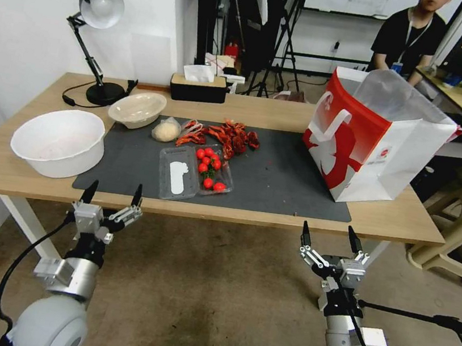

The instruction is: Pick up the trash from the table and place it into the takeout bag.

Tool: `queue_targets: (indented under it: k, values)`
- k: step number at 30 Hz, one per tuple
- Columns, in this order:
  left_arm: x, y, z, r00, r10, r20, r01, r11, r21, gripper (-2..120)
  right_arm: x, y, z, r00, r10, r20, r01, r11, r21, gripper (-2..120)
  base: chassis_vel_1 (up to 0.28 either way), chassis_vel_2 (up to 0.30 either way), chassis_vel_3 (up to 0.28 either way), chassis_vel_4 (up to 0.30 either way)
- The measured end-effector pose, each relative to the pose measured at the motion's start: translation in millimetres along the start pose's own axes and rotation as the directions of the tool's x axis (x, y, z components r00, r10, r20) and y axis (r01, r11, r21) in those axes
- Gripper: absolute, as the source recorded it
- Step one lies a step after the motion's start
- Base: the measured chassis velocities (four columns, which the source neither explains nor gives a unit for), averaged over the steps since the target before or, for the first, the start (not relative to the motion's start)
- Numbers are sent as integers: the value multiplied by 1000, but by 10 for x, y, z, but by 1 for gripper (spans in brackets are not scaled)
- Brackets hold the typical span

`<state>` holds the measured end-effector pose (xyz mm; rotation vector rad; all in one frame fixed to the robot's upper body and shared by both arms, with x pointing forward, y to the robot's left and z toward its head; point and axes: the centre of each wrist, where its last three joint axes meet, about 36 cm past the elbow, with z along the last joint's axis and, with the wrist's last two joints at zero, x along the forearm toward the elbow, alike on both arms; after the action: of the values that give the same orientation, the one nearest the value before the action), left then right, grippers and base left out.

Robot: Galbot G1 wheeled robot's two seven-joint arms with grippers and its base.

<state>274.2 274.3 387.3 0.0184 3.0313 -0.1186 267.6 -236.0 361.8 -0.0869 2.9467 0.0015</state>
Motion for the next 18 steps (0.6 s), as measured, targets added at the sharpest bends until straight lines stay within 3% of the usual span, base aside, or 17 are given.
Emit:
queue_targets:
  k: [18]
  values:
    - [140, 176, 176, 999, 34, -28, -34, 999, -1, 100, 10, -31, -6, 1000, 2, -5, -2, 1000, 9, 100, 0, 0, 0, 0]
